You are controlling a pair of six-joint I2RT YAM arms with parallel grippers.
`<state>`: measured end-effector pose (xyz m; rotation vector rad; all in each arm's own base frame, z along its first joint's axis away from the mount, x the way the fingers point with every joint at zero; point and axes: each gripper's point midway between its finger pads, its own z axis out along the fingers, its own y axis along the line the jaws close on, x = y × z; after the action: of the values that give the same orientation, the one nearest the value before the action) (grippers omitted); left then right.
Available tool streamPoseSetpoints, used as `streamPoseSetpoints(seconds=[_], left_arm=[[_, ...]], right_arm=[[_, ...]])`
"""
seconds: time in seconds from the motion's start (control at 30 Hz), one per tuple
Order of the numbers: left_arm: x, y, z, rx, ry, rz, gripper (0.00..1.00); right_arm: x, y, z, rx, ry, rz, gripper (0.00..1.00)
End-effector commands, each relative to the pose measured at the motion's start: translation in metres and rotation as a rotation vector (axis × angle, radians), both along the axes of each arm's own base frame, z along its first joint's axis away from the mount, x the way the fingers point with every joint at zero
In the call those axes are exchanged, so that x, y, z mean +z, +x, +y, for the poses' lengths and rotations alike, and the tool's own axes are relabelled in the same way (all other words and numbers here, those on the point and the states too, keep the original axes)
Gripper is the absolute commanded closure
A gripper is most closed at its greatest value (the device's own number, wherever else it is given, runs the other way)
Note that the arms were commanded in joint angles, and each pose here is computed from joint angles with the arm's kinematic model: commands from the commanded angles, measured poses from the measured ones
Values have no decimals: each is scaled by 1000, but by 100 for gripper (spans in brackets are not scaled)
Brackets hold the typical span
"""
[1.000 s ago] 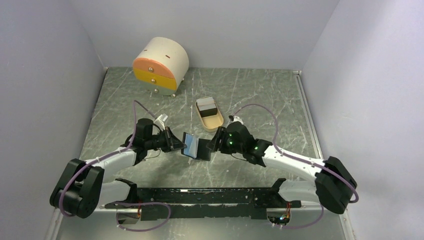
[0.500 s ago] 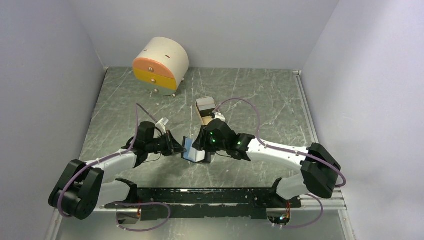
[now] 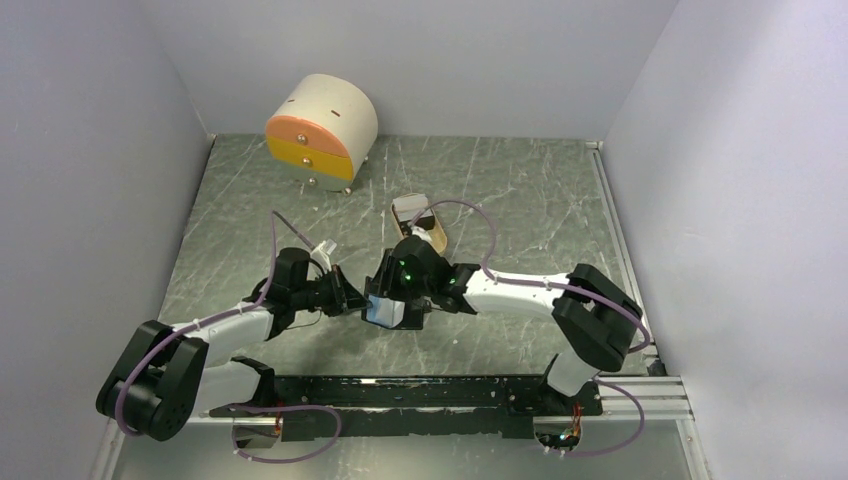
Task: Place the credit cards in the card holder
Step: Open the card holder at the center of the board.
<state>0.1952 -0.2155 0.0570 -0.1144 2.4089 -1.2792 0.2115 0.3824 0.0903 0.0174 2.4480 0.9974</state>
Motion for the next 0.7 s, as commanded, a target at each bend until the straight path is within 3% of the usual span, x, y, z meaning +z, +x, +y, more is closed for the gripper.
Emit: streamPoseSetpoints(seconds=[0.0,0.33,0.67], left_arm=[[7,1,-5,-18,-31,-43,91],[8,-1,-5,-17,-44,-43,91],[2,-2,-2,-8,-26,-36,91]], right_arm=[[22,10,21,-9,76,-10,55],[-17,19,9,-94,-56,53,55],[-22,20,-26,-148,-119,13,56]])
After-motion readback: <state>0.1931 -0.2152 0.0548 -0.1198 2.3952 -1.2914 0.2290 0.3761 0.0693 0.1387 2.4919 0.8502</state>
